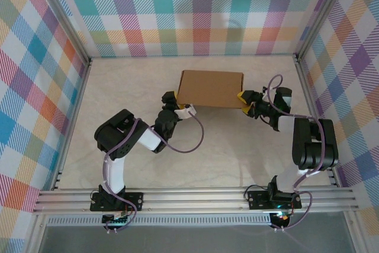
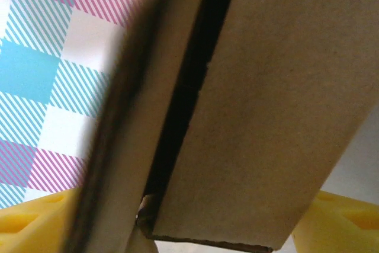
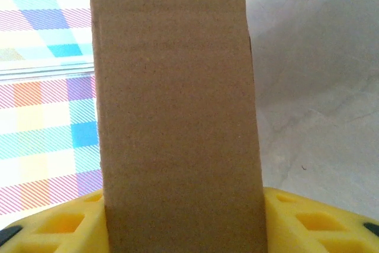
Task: Fold the paper box
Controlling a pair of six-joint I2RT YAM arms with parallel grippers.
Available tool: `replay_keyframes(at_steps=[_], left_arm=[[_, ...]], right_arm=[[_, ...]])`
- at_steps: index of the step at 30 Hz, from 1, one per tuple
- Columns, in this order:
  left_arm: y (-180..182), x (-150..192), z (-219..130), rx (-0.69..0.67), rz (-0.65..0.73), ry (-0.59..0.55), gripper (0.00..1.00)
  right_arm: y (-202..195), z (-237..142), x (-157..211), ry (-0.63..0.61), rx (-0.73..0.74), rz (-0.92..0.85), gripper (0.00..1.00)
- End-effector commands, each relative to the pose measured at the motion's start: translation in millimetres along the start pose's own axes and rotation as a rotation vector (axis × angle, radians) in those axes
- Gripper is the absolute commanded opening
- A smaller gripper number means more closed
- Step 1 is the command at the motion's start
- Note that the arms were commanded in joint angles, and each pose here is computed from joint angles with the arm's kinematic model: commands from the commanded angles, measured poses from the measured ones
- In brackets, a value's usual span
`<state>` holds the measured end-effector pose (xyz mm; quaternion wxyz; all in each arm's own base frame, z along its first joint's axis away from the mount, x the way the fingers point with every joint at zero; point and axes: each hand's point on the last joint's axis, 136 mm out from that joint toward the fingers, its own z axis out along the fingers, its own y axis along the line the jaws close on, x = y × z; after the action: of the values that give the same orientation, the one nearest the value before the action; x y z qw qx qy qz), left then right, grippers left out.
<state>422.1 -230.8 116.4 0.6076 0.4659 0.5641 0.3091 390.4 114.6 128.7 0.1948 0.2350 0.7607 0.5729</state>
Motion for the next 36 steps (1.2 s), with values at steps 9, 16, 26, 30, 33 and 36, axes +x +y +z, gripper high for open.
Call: replay_keyframes(at_steps=[9, 16, 26, 30, 33, 36], left_arm=[[8, -14, 4, -0.041, 0.044, -0.043, 0.71], [1, -13, 4, -0.023, 0.083, -0.039, 0.64], [-4, -15, 4, -0.013, 0.112, -0.043, 0.50], [-6, -15, 3, -0.008, 0.115, -0.039, 0.41], [-7, -15, 3, -0.005, 0.116, -0.037, 0.35], [-8, -15, 3, 0.002, 0.119, -0.031, 0.32]], right_arm=[[14, -3, 7, 0.035, -0.067, -0.045, 0.56], [14, -3, 6, 0.033, -0.062, -0.044, 0.56], [15, -2, 5, 0.042, -0.062, -0.042, 0.56], [14, -2, 6, 0.041, -0.061, -0.037, 0.56], [17, -3, 5, 0.034, -0.062, -0.047, 0.57], [16, -3, 5, 0.032, -0.048, -0.036, 0.61]])
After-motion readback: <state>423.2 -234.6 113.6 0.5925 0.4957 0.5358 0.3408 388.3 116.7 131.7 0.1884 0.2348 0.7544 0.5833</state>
